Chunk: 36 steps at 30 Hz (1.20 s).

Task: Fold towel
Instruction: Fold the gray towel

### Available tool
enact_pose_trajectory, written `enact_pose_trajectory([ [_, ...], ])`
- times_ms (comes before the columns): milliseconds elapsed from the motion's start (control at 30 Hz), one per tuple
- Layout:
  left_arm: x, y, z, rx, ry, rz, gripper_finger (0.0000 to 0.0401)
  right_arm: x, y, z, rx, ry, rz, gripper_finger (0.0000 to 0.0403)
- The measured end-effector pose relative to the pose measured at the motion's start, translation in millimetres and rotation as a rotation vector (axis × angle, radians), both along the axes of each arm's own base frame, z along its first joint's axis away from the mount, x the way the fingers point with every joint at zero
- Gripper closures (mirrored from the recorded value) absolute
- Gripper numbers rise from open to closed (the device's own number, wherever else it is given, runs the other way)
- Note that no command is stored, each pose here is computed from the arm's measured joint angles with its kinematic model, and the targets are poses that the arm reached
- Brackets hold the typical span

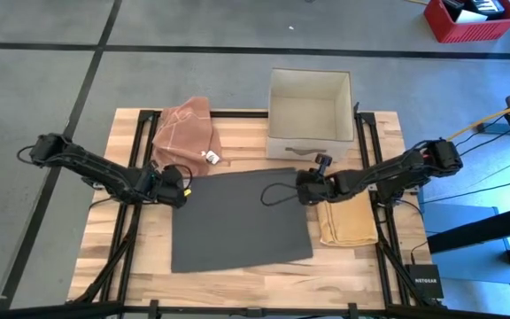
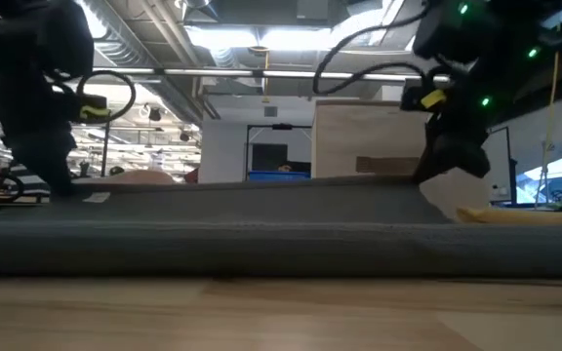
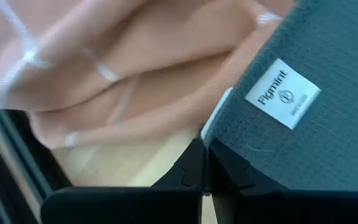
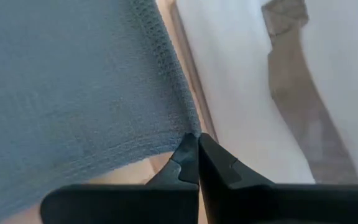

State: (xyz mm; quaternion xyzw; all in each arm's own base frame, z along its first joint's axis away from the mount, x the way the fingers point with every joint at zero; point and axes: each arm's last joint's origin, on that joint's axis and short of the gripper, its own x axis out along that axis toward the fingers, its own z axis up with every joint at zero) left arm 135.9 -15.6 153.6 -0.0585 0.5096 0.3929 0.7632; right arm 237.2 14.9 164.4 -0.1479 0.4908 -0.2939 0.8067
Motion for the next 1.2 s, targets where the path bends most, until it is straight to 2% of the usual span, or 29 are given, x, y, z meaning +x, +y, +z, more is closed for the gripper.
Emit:
enact_pose_trajectory([
  [200, 0.3, 6.3, -5.7, 0.080, -0.038, 0.026, 0.0395, -1.1, -22.3, -11.3, -0.003, 0.003, -0.090, 0.0394],
  [333, 6.3, 7.5, -6.8, 0.079, -0.085, 0.007, 0.0378, 1.9, -37.1, -16.9, -0.002, -0.008, -0.151, 0.0369],
  [433, 9.6, 9.3, -6.2, 0.078, -0.105, 0.004, 0.0350, 3.2, -47.2, -20.3, 0.000, -0.012, -0.195, 0.0340],
  [567, 9.5, 11.7, -4.6, 0.044, -0.081, 0.014, 0.0292, 3.3, -55.2, -20.3, 0.008, 0.001, -0.228, 0.0288],
  [667, 15.0, 9.1, 7.6, -0.076, -0.068, 0.012, 0.0259, 5.5, -54.3, -10.6, 0.036, 0.057, -0.213, 0.0255],
  [733, 19.1, 4.7, 17.5, -0.174, -0.067, -0.001, 0.0247, 7.1, -50.2, -2.7, 0.112, 0.080, -0.180, 0.0239],
  [800, 24.2, -2.6, 25.2, -0.272, -0.100, -0.019, 0.0242, 9.4, -41.5, 1.2, 0.248, 0.064, -0.111, 0.0228],
  [900, 35.2, -20.4, 27.7, -0.432, -0.214, -0.125, 0.0240, 15.0, -18.3, 2.8, 0.491, 0.014, 0.079, 0.0221],
  [967, 42.3, -34.0, 24.6, -0.506, -0.304, -0.209, 0.0240, 18.4, 0.0, -0.4, 0.603, -0.032, 0.212, 0.0220],
  [1067, 46.9, -51.2, 14.1, -0.553, -0.355, -0.288, 0.0240, 21.4, 22.5, -11.5, 0.640, -0.097, 0.336, 0.0220],
  [1200, 43.5, -66.1, -6.4, -0.571, -0.252, -0.281, 0.0239, 19.1, 39.7, -27.0, 0.640, -0.082, 0.377, 0.0220],
])
